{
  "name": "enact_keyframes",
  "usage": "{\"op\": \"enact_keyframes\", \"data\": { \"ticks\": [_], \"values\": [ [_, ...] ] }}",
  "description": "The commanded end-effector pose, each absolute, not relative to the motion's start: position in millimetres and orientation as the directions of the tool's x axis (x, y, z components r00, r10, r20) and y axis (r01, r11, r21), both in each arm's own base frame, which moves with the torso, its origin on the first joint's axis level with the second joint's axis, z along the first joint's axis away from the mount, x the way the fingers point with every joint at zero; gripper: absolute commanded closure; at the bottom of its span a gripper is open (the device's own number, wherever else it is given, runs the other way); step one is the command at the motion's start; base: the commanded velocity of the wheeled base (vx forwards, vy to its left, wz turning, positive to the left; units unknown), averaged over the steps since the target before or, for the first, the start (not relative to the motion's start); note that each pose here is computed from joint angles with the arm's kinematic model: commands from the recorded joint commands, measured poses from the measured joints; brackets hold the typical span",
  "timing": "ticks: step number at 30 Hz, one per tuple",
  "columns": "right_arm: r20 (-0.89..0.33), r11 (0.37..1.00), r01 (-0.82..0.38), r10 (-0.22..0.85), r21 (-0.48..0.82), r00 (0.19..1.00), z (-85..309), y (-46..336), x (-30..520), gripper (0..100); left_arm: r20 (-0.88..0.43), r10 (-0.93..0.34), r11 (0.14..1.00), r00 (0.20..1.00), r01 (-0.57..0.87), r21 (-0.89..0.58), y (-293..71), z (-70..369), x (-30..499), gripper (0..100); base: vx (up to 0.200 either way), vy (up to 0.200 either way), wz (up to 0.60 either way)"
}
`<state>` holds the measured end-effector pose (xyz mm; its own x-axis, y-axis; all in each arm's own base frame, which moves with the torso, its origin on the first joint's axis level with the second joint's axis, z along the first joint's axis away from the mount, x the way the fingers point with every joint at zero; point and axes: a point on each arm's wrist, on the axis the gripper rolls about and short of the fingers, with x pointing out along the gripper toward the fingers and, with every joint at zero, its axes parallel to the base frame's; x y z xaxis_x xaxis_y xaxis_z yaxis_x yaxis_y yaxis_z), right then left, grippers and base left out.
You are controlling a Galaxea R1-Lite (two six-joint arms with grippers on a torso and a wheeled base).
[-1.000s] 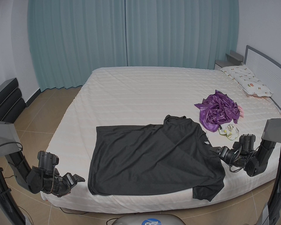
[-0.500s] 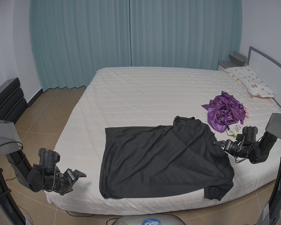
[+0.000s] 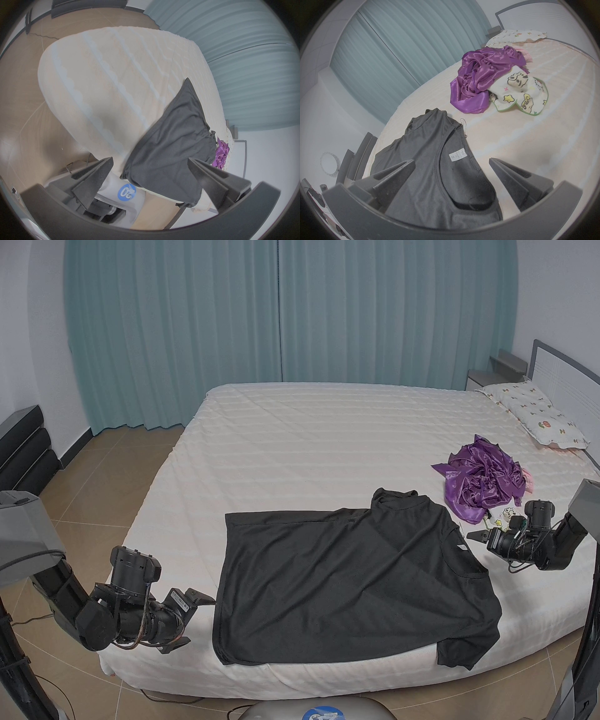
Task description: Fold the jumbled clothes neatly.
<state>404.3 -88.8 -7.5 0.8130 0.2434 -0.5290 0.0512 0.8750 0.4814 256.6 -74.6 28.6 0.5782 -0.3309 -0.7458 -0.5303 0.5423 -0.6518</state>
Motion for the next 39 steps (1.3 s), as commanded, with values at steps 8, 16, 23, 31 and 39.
{"op": "enact_keyframes", "data": {
  "ticks": [8,16,23,31,39],
  "values": [
    [-0.55,0.868,0.024,0.291,0.495,0.783,-37,-90,415,0,-0.749,-0.357,0.566,0.558,-0.508,-0.649,-87,28,252,0,0.0,-0.025,0.0],
    [-0.549,0.85,-0.004,0.344,0.527,0.761,-42,-89,416,0,-0.752,-0.356,0.569,0.555,-0.51,-0.646,-87,27,251,0,0.0,0.0,0.0],
    [-0.544,0.836,-0.041,0.393,0.548,0.741,-46,-80,419,0,-0.752,-0.356,0.569,0.555,-0.51,-0.646,-87,26,252,0,0.0,0.0,0.0],
    [-0.553,0.834,-0.026,0.388,0.551,0.738,-47,-82,420,100,-0.753,-0.355,0.569,0.554,-0.511,-0.644,-87,26,251,0,0.0,0.0,0.0],
    [-0.544,0.835,0.015,0.344,0.55,0.765,-40,-104,412,100,-0.756,-0.335,0.571,0.562,-0.517,-0.637,-86,26,251,0,0.0,0.0,0.0]
  ]
}}
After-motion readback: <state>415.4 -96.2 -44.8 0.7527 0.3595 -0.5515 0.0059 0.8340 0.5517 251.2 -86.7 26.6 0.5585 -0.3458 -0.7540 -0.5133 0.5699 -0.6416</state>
